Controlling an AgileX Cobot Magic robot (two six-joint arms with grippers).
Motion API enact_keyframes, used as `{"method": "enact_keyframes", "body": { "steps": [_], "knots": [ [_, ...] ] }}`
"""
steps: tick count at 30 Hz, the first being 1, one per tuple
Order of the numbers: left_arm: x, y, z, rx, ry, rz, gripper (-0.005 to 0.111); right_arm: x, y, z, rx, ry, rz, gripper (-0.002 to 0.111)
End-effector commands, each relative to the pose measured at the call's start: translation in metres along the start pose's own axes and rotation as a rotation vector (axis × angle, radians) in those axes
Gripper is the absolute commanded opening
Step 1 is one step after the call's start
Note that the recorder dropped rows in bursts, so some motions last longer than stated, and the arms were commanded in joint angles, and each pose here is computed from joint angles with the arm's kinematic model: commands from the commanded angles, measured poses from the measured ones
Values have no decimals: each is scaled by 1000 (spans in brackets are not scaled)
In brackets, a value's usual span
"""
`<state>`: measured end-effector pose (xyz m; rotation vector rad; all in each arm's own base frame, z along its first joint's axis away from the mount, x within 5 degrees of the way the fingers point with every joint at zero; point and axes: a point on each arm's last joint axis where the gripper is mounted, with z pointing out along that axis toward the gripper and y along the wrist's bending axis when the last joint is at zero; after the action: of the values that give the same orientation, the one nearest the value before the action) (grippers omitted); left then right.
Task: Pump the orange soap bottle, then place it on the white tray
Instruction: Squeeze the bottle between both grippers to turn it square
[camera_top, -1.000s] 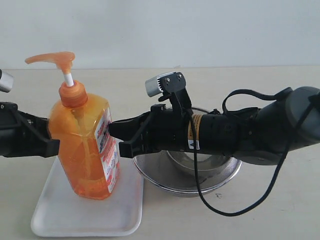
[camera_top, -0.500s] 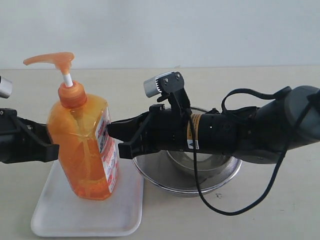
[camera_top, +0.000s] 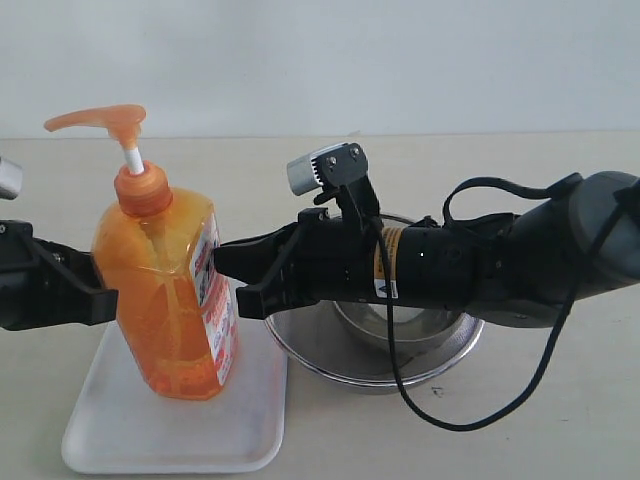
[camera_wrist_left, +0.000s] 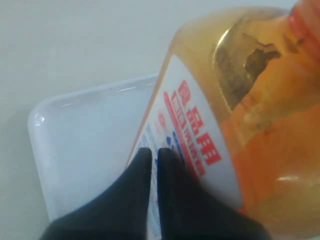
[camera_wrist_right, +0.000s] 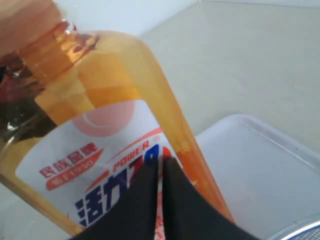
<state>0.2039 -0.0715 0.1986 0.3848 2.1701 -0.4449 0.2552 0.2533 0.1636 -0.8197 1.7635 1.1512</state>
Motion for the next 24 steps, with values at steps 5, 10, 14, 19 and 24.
{"method": "enact_keyframes", "body": {
  "steps": [5,10,14,19,24],
  "knots": [
    [3,-3,-1,34,-1,-25,5,-4,4,0,-33,-23,-26,0],
    [5,-4,-1,43,1,-34,5,-4,4,0,-33,-23,-29,0],
    [4,-4,-1,45,0,-43,5,-4,4,0,-33,-23,-32,0],
    [4,-4,-1,45,0,-43,5,-5,4,1,-38,-29,-35,0],
    [5,-3,-1,29,6,-47,5,-7,5,2,-46,-32,-41,0]
  ]
}}
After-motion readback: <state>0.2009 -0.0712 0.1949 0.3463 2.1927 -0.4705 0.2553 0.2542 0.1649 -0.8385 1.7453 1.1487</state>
